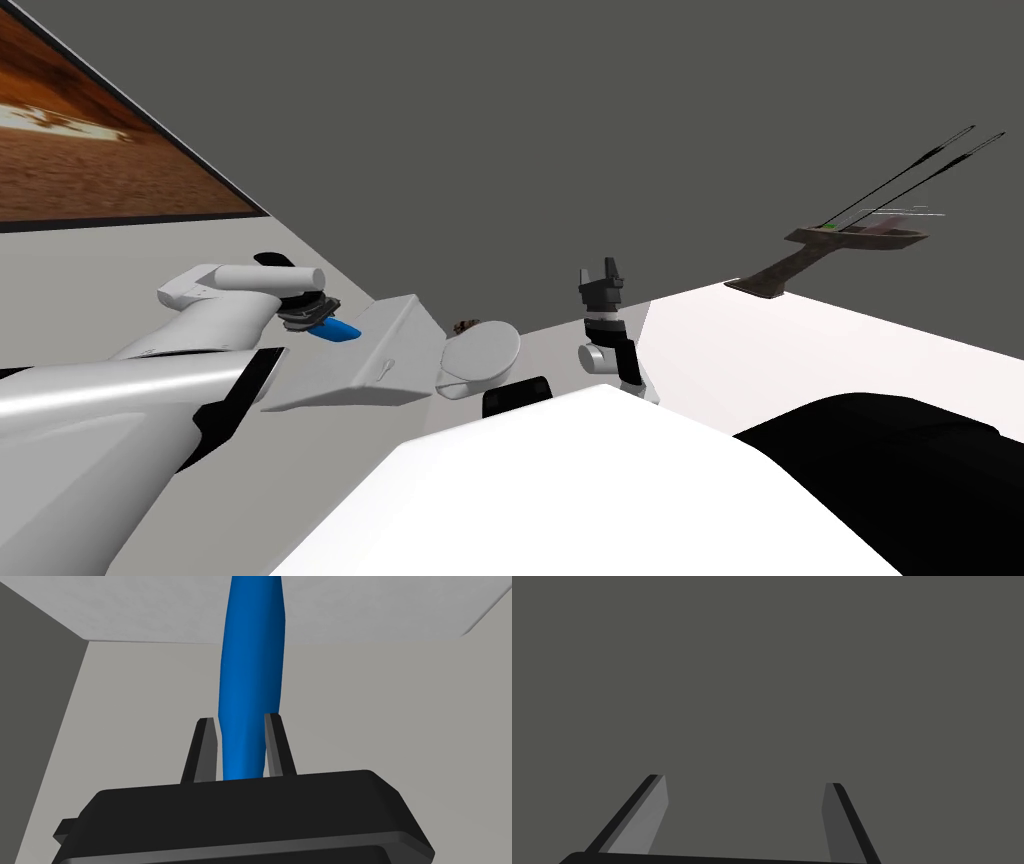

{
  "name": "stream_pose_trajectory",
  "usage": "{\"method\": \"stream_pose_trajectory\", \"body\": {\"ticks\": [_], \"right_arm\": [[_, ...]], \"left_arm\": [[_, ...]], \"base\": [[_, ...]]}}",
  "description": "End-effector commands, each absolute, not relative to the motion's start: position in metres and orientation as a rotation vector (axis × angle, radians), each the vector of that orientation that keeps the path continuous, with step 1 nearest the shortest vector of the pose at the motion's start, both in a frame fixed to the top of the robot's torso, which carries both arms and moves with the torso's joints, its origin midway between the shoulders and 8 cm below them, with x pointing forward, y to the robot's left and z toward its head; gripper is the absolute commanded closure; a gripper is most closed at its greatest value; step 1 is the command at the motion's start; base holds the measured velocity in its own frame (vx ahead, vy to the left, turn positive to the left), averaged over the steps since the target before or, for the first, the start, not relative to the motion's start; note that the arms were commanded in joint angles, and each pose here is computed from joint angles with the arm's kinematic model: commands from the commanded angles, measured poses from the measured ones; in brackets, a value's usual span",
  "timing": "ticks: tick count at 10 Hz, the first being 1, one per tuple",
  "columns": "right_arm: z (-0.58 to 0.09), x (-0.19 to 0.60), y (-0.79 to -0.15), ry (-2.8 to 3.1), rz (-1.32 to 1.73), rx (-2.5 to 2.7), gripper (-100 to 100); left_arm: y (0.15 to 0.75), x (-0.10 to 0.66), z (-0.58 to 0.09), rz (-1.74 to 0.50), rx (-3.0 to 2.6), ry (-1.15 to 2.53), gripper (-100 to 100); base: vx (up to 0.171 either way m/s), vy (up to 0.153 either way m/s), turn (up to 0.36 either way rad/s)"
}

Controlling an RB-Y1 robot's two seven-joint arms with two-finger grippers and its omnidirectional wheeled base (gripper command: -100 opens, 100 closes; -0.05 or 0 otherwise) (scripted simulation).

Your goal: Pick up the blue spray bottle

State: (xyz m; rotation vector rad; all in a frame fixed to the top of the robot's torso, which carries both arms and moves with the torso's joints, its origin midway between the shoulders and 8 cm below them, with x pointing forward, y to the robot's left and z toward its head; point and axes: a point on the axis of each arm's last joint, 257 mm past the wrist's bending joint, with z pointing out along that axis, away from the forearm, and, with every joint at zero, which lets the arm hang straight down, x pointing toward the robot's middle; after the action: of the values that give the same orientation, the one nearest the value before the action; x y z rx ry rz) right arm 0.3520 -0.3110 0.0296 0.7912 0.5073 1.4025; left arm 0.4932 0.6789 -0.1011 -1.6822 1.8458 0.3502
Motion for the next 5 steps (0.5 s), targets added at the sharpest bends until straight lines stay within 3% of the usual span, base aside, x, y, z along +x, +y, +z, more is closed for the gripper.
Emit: {"method": "stream_pose_trajectory", "body": {"ticks": [1,5], "right_arm": [[0.030,0.352,-0.311,0.507,1.403,0.791,0],[0.030,0.352,-0.311,0.507,1.402,0.791,0]], "left_arm": [[0.684,0.495,-0.094,0.348,-1.670,1.841,100],[0.693,0.482,-0.103,0.366,-1.713,1.839,100]], "base": [[-0.050,-0.023,-0.104],[-0.022,-0.015,-0.039]]}}
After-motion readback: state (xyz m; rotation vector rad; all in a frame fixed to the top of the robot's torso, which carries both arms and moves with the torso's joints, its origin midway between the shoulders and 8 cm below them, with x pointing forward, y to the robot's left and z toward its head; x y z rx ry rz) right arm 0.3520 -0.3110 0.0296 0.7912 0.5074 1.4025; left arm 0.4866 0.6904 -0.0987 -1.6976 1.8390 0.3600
